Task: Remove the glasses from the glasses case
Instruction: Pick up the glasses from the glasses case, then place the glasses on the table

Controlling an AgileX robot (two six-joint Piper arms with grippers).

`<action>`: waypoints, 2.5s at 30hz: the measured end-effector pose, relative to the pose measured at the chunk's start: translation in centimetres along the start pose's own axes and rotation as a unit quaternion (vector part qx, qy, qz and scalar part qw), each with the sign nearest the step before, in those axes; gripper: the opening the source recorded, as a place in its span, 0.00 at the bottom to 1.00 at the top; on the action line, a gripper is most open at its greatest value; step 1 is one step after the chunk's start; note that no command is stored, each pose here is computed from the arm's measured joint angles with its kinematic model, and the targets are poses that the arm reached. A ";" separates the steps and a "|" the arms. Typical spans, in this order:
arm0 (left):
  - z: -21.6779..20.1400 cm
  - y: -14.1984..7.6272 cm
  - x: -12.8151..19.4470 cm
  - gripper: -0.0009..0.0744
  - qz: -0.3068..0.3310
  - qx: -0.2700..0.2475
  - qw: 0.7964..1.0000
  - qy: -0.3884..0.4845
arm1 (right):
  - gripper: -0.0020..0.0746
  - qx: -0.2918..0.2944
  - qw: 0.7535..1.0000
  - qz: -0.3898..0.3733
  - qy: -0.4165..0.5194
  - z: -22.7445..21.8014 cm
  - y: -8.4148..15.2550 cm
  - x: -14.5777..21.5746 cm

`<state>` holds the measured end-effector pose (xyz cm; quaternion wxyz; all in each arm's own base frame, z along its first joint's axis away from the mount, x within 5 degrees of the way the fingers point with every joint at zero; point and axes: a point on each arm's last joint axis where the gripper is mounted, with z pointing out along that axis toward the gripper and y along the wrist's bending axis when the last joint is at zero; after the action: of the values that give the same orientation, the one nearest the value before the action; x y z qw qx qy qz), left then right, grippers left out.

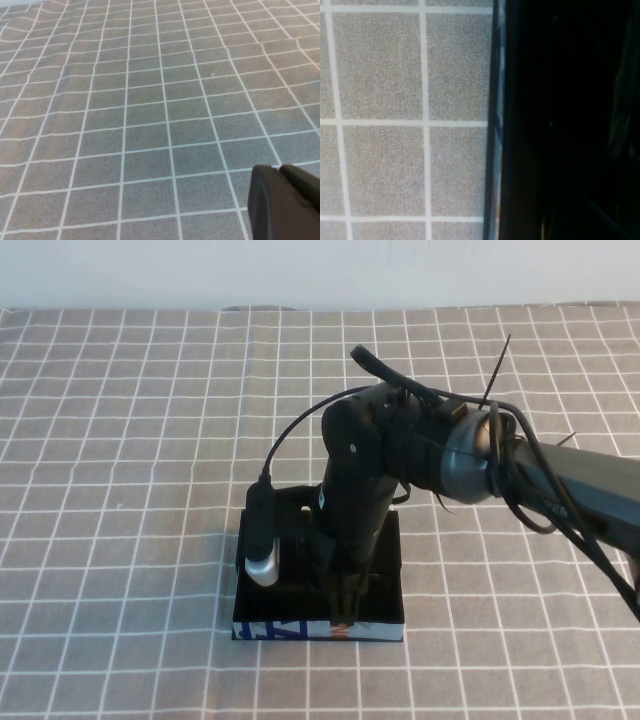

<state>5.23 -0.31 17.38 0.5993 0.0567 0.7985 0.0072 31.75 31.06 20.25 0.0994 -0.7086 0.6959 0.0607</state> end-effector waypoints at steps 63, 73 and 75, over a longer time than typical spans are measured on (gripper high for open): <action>0.0 0.0 0.0 0.01 0.000 0.000 1.000 0.000 | 0.52 0.090 0.678 0.727 -0.064 -5.8 4.1 16.7; 0.0 0.0 0.0 0.01 0.000 0.000 1.000 0.000 | 0.14 0.122 0.699 0.704 -0.029 -12.1 9.7 18.8; 0.0 0.0 0.0 0.01 0.000 0.000 1.000 0.000 | 0.06 0.129 0.700 0.701 -0.048 -12.9 11.2 19.3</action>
<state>5.23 -0.31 17.38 0.5993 0.0567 0.7985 0.0072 20.32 9.20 27.81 0.1514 0.0079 0.9868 0.0566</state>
